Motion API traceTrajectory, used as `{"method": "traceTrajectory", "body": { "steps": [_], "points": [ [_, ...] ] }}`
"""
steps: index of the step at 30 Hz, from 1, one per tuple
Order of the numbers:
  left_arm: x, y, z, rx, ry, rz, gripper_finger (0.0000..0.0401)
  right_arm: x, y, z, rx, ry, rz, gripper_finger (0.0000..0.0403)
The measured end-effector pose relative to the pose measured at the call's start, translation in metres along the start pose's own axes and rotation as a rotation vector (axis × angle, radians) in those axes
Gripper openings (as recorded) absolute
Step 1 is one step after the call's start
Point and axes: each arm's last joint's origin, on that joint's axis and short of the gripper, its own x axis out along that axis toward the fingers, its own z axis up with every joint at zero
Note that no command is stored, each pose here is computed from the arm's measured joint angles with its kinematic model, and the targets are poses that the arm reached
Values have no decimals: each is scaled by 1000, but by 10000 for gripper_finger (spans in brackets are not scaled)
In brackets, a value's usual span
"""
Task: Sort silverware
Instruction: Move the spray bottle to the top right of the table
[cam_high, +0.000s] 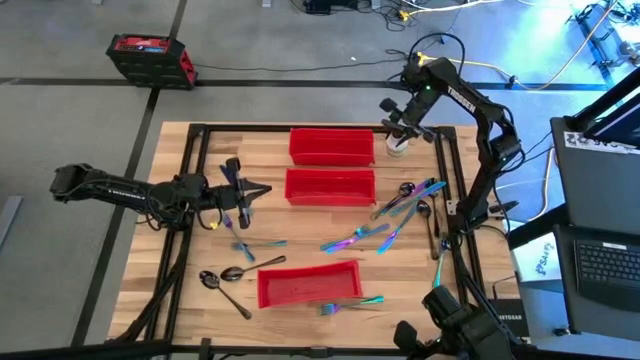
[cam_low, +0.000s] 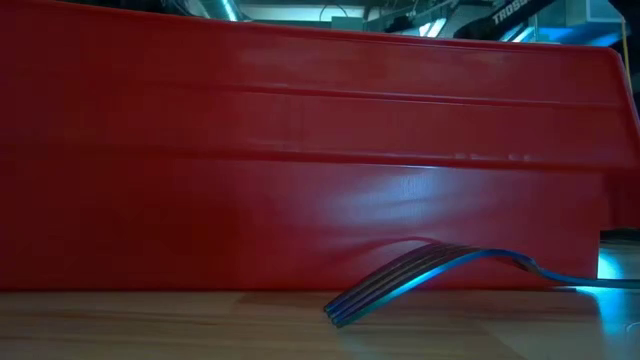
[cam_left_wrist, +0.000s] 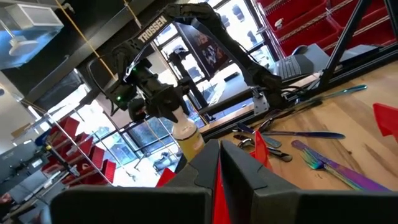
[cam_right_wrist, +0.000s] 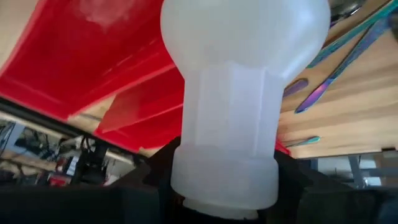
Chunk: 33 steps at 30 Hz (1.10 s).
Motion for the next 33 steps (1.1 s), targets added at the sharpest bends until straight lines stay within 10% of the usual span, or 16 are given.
{"method": "traceTrajectory", "body": {
  "steps": [33],
  "points": [
    [1, 5, -3, -9, 31, 54, 1, -13, -51, 92, -13, 218, 210, 152]
  ]
}}
